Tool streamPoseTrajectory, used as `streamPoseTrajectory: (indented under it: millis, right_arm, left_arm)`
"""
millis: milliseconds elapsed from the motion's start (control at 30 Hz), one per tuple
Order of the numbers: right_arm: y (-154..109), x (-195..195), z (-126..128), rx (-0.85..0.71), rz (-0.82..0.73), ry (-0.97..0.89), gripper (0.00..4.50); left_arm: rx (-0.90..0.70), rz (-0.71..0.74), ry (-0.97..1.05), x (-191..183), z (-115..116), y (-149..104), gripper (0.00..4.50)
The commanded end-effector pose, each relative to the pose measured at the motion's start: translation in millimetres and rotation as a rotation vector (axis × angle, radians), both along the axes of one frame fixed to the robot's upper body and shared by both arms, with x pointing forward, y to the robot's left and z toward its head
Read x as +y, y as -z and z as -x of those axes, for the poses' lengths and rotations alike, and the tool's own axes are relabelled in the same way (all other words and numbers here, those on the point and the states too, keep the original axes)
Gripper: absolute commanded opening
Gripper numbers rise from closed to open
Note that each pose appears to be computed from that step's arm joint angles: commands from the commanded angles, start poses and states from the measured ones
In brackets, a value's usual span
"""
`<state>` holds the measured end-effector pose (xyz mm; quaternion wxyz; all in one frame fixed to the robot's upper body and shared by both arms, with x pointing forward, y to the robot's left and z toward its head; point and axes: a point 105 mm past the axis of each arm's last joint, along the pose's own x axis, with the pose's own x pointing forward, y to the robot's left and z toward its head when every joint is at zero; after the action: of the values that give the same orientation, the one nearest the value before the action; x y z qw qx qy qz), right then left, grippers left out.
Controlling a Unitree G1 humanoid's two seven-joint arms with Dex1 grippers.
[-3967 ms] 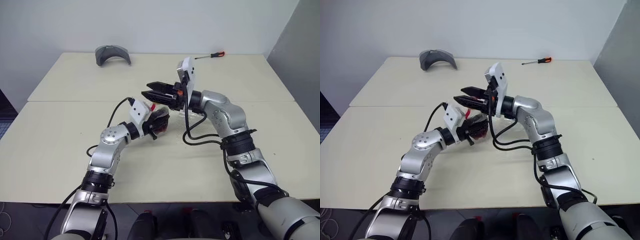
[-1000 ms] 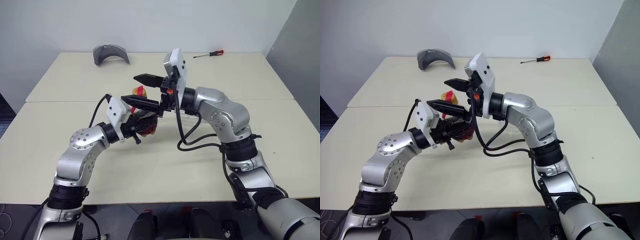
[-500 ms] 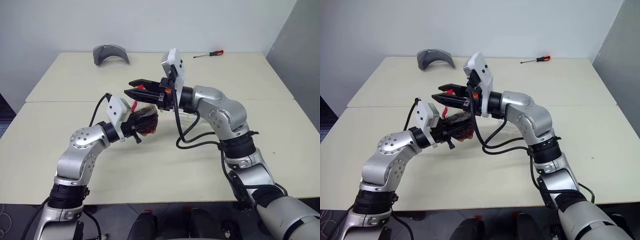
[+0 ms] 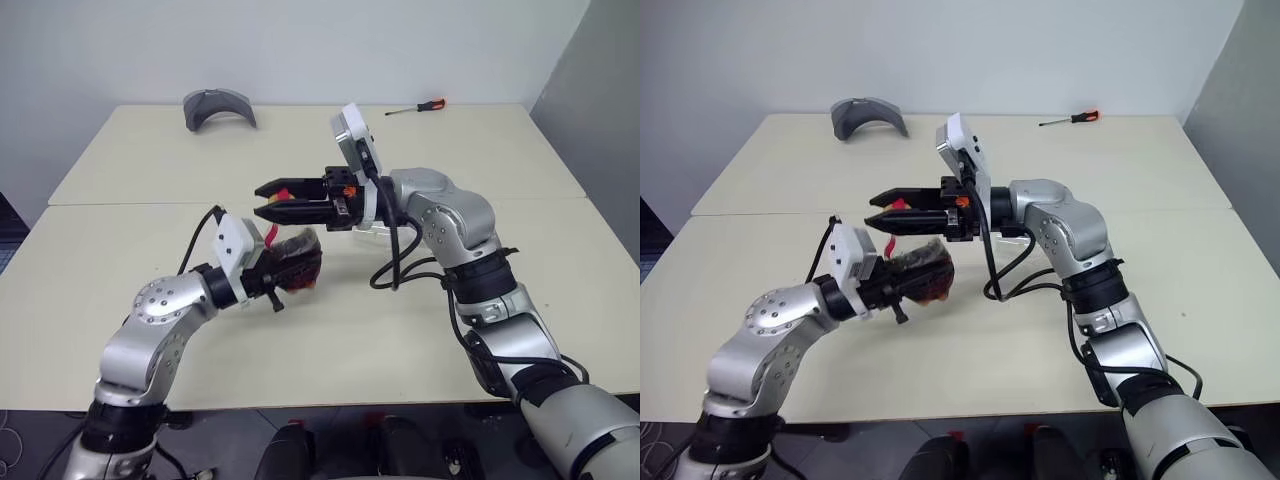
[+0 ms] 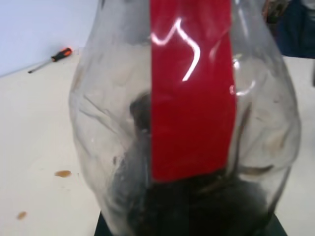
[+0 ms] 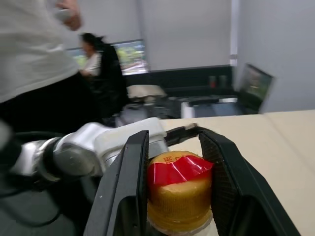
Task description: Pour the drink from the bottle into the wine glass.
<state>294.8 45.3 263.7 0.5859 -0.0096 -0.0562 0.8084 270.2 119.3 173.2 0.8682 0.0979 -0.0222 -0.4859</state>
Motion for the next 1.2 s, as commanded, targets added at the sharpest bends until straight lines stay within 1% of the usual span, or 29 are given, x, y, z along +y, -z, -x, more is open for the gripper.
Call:
streamPoseTrajectory:
  millis: [33,233,333,467,533,600,633,667,767,800,867,1000,1133,1200]
  right_arm:
    - [-13.5,6.4,11.8,-0.114,-0.006,-0.135,1.26]
    - [-11.6,13.4,20.4,-0.131,0.009,-0.282,1.26]
    - [-11.7,16.0,18.4,-0.135,0.010,-0.283,1.26]
    - [-13.1,14.5,12.5,-0.130,0.005,-0.258,1.26]
    - [-13.4,9.4,9.1,-0.124,0.003,-0.235,1.97]
    - [-13.1,2.6,6.9,-0.119,0.005,-0.214,2.57]
    - [-13.1,-0.6,6.2,-0.115,0.006,-0.203,2.98]
    - [-13.3,-3.9,5.6,-0.115,0.006,-0.189,3.24]
    - [-14.1,-15.1,3.7,-0.106,0.001,-0.135,4.26]
    - [-14.6,-18.0,3.4,-0.104,-0.004,-0.118,4.50]
    - [-15.2,-24.2,3.7,-0.082,-0.012,-0.088,4.50]
    - [-17.9,-42.3,3.9,-0.023,-0.057,0.049,4.50]
    - [-18.0,-40.3,4.4,-0.034,-0.076,0.154,4.50]
    - [-17.5,-34.8,3.0,-0.029,-0.091,0.217,4.50]
  left_arm:
    - [-0.038,0.008,0.181,-23.0,37.5,-20.6,0.85]
    - [-0.003,0.005,0.214,-25.1,56.3,-22.5,0.84]
    - [0.000,0.002,0.206,-23.8,56.4,-21.8,0.84]
    - [-0.009,0.003,0.183,-20.8,50.4,-21.7,0.84]
    - [-0.009,0.007,0.180,-21.2,49.3,-21.2,0.84]
    - [-0.005,0.013,0.177,-21.7,48.9,-20.7,0.84]
    - [-0.003,0.012,0.175,-21.0,48.5,-19.8,0.82]
    - [-0.001,0.010,0.170,-19.5,47.4,-18.6,0.82]
    - [-0.003,-0.003,0.129,-10.5,38.8,-15.6,0.81]
    - [-0.007,-0.005,0.116,-8.0,36.1,-15.5,0.81]
    - [-0.012,-0.007,0.095,-4.5,32.2,-15.1,0.79]
    - [-0.031,-0.010,0.001,9.0,13.8,-15.9,0.79]
    - [-0.045,-0.019,-0.047,17.9,-0.5,-14.7,0.79]
    - [-0.063,-0.013,-0.081,22.0,-15.5,-16.2,0.79]
